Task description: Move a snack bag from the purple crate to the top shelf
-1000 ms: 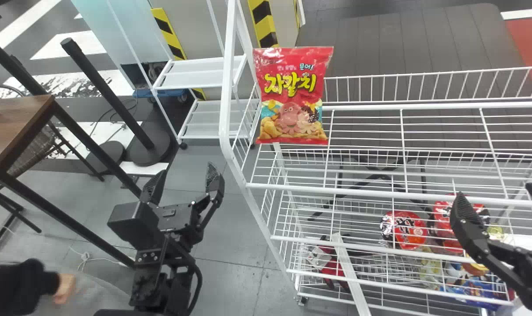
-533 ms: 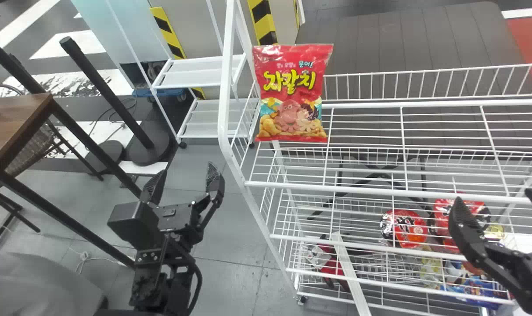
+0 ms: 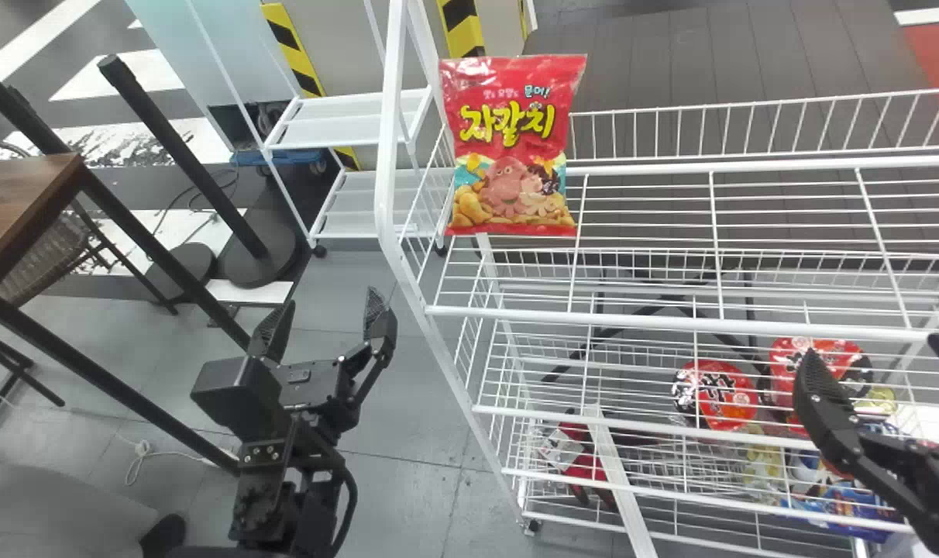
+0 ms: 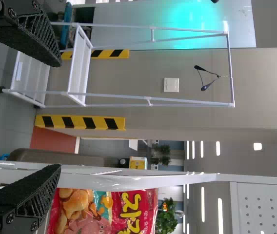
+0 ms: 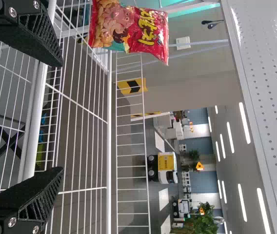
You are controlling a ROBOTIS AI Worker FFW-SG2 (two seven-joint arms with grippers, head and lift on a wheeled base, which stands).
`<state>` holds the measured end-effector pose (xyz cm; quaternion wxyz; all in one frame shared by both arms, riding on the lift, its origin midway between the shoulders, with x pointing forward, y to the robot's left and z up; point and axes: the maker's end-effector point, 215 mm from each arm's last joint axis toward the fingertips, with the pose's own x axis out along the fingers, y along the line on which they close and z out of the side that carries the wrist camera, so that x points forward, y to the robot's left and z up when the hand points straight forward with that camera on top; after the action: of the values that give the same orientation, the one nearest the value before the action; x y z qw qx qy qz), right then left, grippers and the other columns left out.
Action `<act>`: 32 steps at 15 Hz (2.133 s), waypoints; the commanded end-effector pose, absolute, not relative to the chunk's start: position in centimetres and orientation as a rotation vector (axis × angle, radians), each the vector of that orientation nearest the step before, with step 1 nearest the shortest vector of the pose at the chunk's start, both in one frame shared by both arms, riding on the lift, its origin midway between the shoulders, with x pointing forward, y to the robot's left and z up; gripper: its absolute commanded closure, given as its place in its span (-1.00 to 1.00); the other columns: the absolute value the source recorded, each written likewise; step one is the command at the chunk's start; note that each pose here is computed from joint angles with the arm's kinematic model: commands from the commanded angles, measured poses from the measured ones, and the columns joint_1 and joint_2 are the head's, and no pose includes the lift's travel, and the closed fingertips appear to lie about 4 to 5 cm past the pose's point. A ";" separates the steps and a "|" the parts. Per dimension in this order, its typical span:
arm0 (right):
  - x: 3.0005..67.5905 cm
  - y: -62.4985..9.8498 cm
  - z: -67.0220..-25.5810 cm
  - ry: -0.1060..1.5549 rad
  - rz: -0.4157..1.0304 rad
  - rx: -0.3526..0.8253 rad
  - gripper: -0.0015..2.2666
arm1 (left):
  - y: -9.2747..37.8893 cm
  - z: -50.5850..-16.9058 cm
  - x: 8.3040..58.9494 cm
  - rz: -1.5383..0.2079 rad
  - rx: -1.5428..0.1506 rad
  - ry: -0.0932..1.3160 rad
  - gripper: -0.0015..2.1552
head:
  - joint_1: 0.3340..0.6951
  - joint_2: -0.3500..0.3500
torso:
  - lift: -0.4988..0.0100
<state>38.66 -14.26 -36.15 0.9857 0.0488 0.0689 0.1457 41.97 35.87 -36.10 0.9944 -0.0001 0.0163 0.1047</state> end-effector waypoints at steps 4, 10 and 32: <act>38.9 -14.3 -36.1 0.133 0.296 0.096 -0.97 | 35.8 -36.6 41.9 0.209 0.001 0.041 -0.94 | 1.00 0.85 | 0.70; 38.8 -14.3 -36.2 0.131 0.298 0.093 -0.97 | 35.7 -36.7 41.8 0.209 0.001 0.043 -0.94 | 1.00 0.84 | 0.60; 38.8 -14.3 -35.9 0.112 0.299 0.089 -0.97 | 35.5 -36.8 41.6 0.207 0.008 0.028 -0.94 | 1.00 0.84 | 0.26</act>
<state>38.79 -14.35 -35.92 0.9863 0.0436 0.0557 0.1489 41.57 35.62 -36.85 0.9944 0.0038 0.0147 0.1044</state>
